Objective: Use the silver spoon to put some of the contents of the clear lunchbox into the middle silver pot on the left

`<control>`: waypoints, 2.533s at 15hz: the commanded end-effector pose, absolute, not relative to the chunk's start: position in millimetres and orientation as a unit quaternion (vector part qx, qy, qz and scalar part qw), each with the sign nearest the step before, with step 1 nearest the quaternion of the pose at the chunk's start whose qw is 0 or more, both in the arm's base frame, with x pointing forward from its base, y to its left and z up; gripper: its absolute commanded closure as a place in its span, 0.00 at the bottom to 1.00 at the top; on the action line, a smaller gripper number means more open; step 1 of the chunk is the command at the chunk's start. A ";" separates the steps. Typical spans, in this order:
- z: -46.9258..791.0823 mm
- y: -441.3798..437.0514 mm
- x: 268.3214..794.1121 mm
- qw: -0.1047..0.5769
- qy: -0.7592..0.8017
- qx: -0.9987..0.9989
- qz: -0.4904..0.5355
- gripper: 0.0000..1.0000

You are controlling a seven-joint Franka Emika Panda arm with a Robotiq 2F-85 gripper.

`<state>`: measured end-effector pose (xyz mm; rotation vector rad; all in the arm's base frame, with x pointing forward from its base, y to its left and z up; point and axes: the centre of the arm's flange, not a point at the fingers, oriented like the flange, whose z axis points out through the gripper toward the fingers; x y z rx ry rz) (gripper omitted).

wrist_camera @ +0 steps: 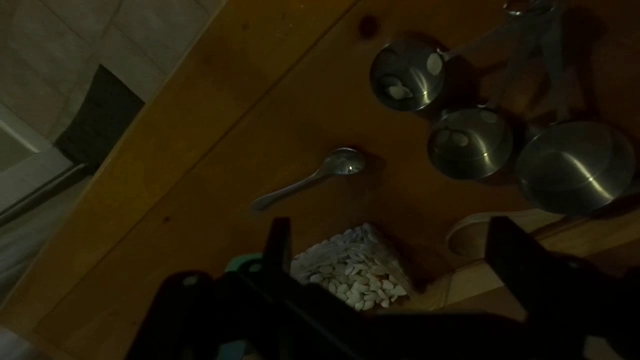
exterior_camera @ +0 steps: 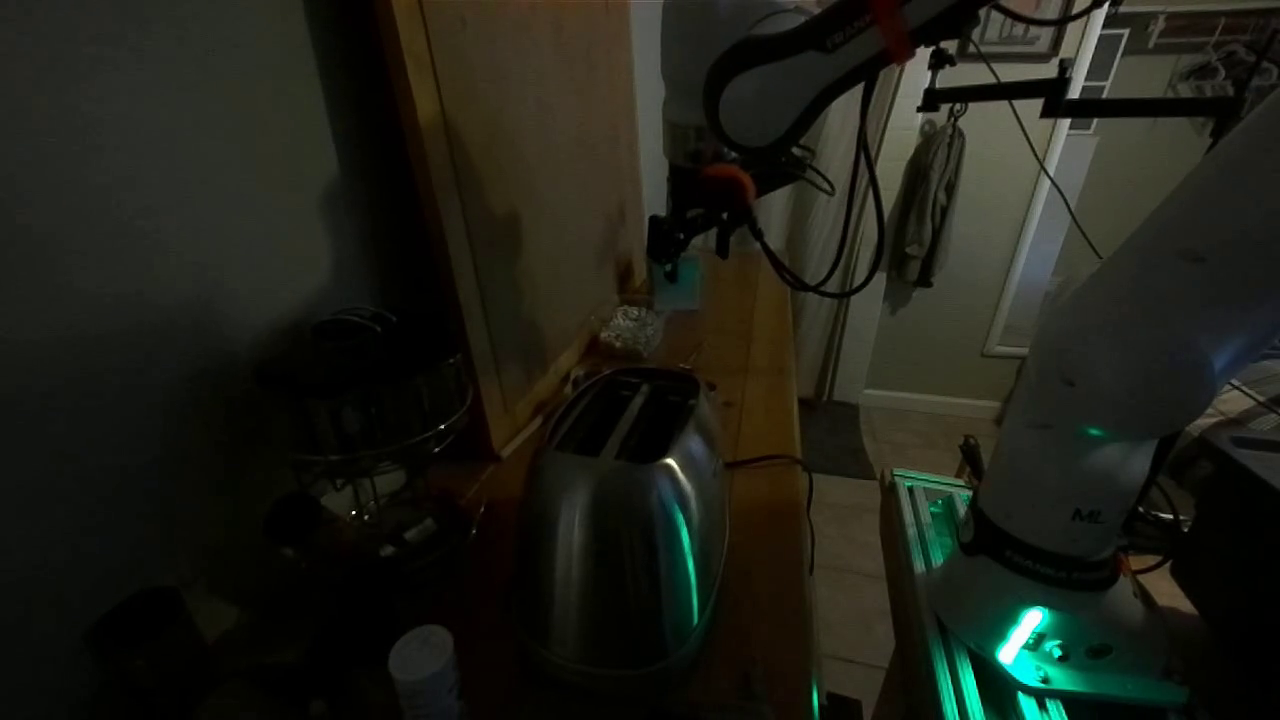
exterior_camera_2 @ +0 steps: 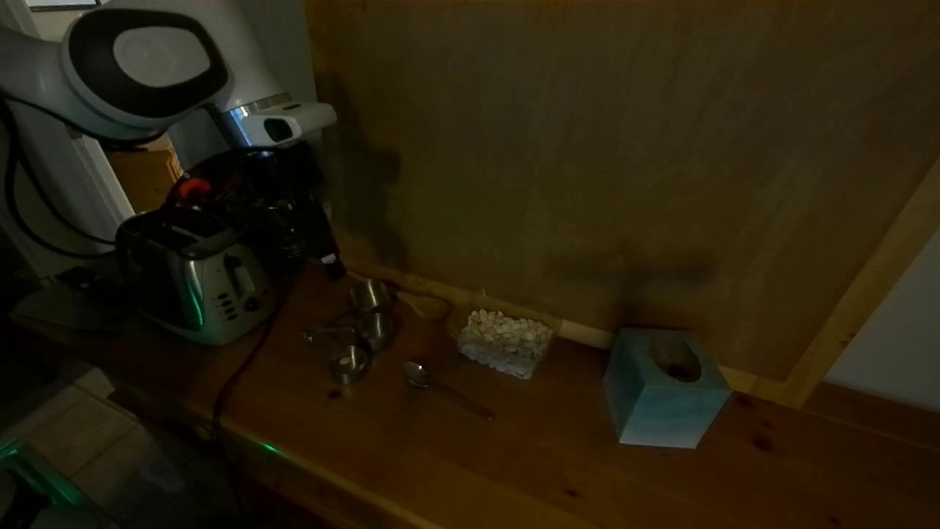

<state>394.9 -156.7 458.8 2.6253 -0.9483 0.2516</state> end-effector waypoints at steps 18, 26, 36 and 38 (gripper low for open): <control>359.0 -295.6 417.7 0.048 -0.599 0.799 0.025 0.00; 307.2 -353.4 443.0 0.053 -0.677 0.734 0.007 0.00; 277.7 -387.5 457.0 0.036 -0.712 0.701 -0.008 0.56; 277.2 -393.8 458.1 0.037 -0.718 0.695 -0.006 0.34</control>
